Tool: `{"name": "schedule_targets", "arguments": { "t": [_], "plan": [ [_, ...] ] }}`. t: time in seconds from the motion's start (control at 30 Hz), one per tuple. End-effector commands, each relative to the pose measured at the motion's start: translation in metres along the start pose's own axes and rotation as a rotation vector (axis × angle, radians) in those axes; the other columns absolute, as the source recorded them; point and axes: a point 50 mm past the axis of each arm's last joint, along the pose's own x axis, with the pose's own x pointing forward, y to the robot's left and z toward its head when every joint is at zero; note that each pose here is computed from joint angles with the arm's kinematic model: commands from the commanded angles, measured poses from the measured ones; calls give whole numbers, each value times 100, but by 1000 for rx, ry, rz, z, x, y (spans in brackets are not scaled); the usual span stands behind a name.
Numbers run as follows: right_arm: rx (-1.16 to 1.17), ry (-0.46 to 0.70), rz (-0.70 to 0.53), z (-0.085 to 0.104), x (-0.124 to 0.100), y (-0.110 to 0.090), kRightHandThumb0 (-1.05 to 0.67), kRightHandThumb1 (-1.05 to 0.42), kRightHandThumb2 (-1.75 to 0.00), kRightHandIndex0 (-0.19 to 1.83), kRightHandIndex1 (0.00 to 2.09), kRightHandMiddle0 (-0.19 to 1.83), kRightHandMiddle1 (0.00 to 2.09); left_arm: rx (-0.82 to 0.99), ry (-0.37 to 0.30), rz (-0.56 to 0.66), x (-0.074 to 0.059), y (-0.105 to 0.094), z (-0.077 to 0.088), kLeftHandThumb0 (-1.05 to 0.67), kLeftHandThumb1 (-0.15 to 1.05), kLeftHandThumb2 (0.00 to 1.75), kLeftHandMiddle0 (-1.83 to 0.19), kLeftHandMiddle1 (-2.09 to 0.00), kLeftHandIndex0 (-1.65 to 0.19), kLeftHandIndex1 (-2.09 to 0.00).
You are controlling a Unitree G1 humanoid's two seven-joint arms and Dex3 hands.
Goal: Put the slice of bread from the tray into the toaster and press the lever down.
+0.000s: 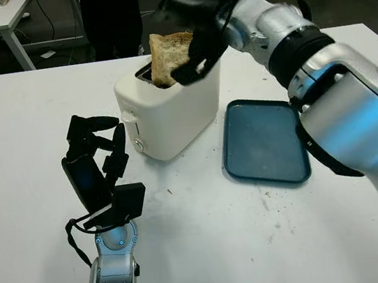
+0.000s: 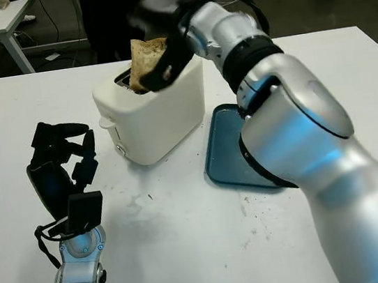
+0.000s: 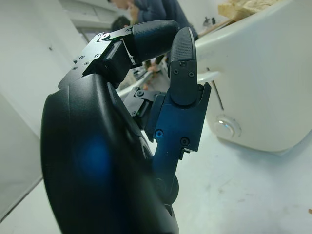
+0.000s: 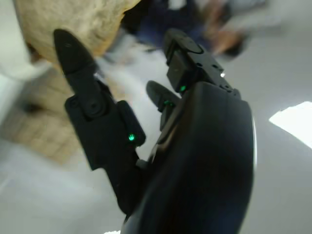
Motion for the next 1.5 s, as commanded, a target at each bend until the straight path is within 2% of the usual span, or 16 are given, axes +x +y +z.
{"name": "schedule_targets", "arguments": {
  "t": [0.0,0.07,0.1,0.17,0.27,0.43,0.53,0.83,0.93,1.13,1.2,1.37,1.47],
  "plan": [
    [-131,-54,-64,-4,2,-14,-39,-71,-2,43,23,51,0,-7,-1,1,-3,-5,2,-45,92,28,-75,-175,-57,-147],
    [-185,-89,-118,0,4,-21,-32,-75,-2,43,18,48,0,-17,-3,0,-3,-6,2,-45,92,28,-75,-175,-57,-146],
    [-200,-101,-139,1,5,-23,-36,-74,-2,43,17,49,1,-21,0,0,-3,-6,2,-46,92,28,-75,-175,-57,-146],
    [-213,-111,-162,5,7,-27,-32,-76,-2,42,16,47,0,-16,3,0,-3,-6,2,-46,92,27,-75,-175,-56,-145],
    [-211,-112,-167,10,10,-30,-39,-75,-2,43,15,45,0,-13,6,0,-4,-6,2,-46,92,28,-75,-175,-57,-144],
    [-257,-136,-185,15,12,-32,-16,-82,-3,42,13,44,0,-18,4,-2,-4,-7,2,-47,92,28,-75,-175,-57,-145],
    [-236,-140,-168,19,13,-32,-13,-83,-3,42,13,44,0,-11,8,4,-4,-6,2,-47,92,28,-75,-175,-57,-145],
    [-120,-134,-63,32,18,-28,-25,-76,0,42,8,49,1,-7,-2,6,-2,-6,3,-45,92,29,-76,-175,-58,-147],
    [-129,-147,-45,36,19,-27,-43,-73,0,42,7,51,1,-7,0,11,-2,-5,4,-46,92,28,-77,-175,-58,-147],
    [-171,-166,-12,44,20,-21,-49,-71,0,43,6,52,1,-10,-4,17,-1,-4,5,-46,92,28,-76,-175,-58,-146],
    [-186,-179,-6,47,19,-19,-63,-70,-1,42,5,52,0,-16,-1,20,-1,-4,5,-46,92,28,-76,-175,-58,-146],
    [-199,-192,5,50,18,-13,-54,-73,-1,41,4,53,1,-3,3,22,-2,-4,5,-47,92,28,-76,-175,-58,-146],
    [-182,-189,5,51,17,-11,-42,-74,-1,42,4,54,1,-7,0,21,-2,-4,5,-47,92,28,-75,-175,-59,-147]
  ]
}}
